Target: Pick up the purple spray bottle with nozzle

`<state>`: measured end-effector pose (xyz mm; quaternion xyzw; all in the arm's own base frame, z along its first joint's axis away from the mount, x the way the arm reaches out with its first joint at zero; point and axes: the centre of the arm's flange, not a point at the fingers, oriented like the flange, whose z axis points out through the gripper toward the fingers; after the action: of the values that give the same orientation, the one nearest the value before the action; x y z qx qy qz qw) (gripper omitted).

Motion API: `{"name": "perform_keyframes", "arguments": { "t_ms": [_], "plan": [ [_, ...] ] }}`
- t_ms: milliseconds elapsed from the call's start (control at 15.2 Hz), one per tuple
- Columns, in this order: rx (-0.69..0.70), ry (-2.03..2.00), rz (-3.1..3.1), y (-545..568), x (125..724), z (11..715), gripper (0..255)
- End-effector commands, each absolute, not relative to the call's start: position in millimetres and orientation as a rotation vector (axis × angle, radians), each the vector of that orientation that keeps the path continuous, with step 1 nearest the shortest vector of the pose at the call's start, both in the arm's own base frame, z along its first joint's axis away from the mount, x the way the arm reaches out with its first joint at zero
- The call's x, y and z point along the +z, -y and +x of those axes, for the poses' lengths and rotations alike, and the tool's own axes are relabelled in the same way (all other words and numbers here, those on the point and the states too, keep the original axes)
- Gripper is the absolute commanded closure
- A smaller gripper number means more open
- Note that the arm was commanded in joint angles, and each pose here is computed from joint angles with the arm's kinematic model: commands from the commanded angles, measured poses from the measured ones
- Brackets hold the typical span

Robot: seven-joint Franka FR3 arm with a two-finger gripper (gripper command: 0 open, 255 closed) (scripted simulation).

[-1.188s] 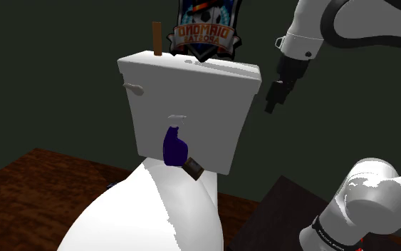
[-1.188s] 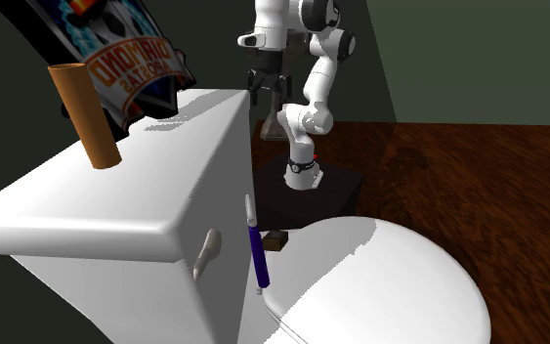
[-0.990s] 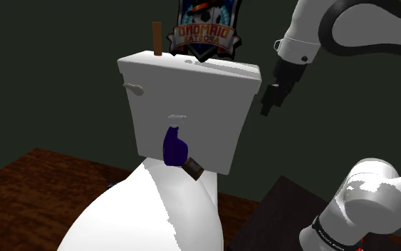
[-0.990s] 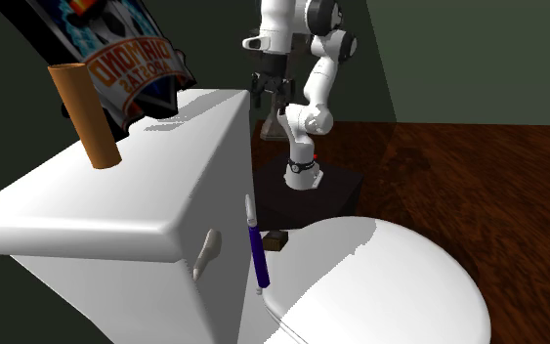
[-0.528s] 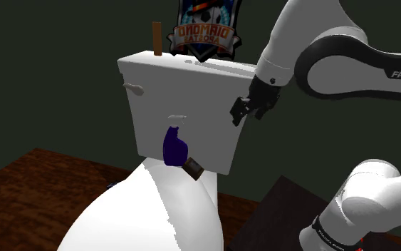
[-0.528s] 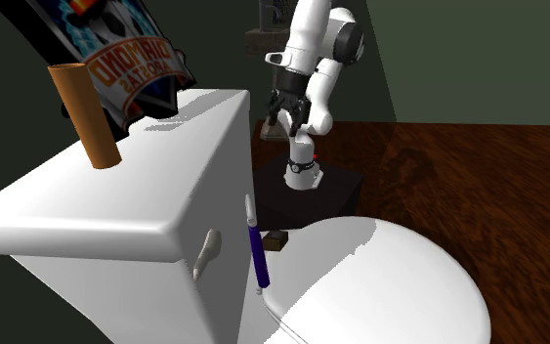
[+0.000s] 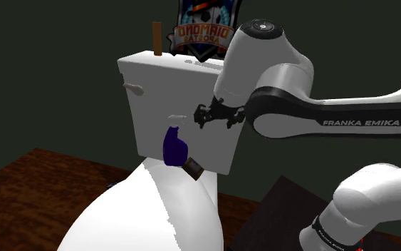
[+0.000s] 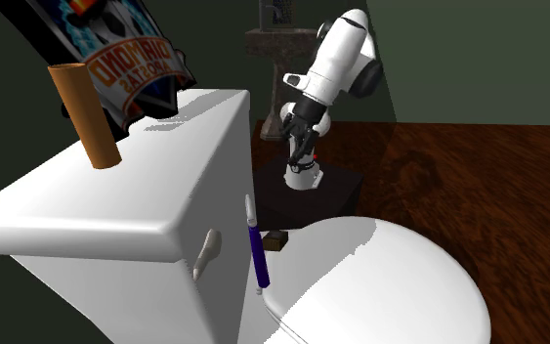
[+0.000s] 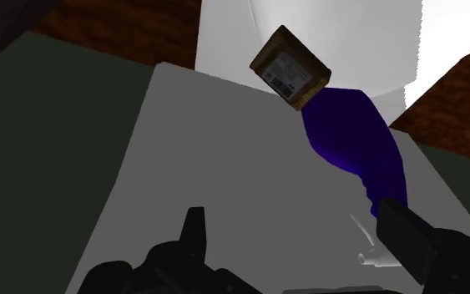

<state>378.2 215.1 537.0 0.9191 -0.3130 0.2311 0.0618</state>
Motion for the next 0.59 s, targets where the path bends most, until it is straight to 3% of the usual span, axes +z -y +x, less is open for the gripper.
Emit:
{"name": "perform_keyframes", "arguments": {
  "t_ms": [0,528],
  "plan": [
    [0.767,1.073,2.709,-236.5,526.4,395.7,0],
    [1.001,1.498,2.372,-288.5,499.1,490.6,0]
  ]
}}
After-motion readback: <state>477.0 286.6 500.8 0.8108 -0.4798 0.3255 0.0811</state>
